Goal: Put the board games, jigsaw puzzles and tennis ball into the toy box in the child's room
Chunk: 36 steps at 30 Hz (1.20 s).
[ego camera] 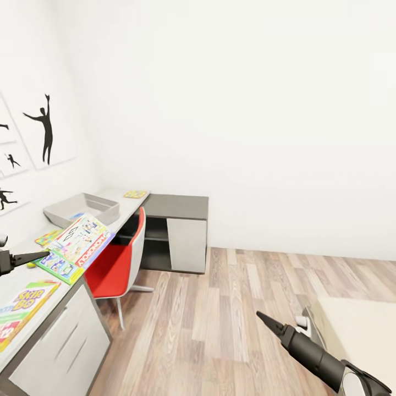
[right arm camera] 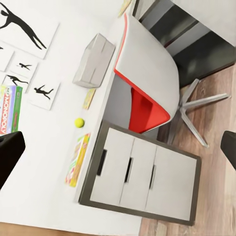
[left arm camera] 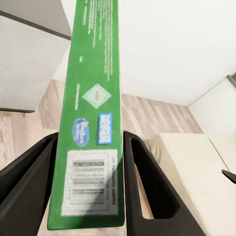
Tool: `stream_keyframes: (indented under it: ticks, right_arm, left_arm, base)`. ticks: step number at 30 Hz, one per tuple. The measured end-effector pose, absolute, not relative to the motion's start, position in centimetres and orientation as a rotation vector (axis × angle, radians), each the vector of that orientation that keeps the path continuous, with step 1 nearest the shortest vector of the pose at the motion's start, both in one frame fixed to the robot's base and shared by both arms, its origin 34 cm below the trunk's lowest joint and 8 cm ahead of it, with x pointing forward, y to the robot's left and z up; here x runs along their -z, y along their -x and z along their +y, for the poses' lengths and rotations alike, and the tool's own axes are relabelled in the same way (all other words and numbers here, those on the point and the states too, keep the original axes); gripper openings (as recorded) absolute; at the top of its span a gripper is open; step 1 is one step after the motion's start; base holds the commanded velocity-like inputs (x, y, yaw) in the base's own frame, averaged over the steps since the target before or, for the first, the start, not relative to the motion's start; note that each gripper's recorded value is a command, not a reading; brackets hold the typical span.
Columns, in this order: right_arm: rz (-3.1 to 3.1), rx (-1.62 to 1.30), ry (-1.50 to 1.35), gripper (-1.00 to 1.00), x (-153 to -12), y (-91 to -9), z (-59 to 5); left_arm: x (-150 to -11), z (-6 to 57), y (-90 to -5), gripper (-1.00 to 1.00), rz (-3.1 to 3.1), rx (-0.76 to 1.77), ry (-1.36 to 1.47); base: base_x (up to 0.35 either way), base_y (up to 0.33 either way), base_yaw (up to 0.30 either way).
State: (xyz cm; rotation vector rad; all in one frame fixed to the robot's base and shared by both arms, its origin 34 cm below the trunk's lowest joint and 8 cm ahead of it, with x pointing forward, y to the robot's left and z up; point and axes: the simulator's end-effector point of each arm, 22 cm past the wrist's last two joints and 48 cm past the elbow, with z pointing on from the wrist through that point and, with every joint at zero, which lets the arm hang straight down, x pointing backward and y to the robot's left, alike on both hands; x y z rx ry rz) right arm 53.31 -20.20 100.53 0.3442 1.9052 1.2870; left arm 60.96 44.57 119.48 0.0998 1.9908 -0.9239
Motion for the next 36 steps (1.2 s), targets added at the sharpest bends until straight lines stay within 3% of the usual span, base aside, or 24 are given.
stream_keyframes:
  ticks: [13,23,36]
  right_arm:
    - [1.907,-1.287,-0.346,1.0,-100.5,-53.3,-20.2]
    - [1.906,-1.288,-0.344,1.0,-100.5,-53.3,-20.2]
    - [1.903,-1.289,-0.339,1.0,-100.7,-53.3,-20.1]
  left_arm:
    - [-120.6,43.9,-60.8,-1.0,1.981,0.906,-0.144]
    - [-122.1,44.0,-60.5,-1.0,1.978,0.852,-0.198]
    - [-125.3,44.2,-59.9,-1.0,1.969,0.725,-0.309]
  base:
    - [0.323,0.002,0.009]
    - [0.322,0.0,0.19]
    - [0.201,-0.082,0.018]
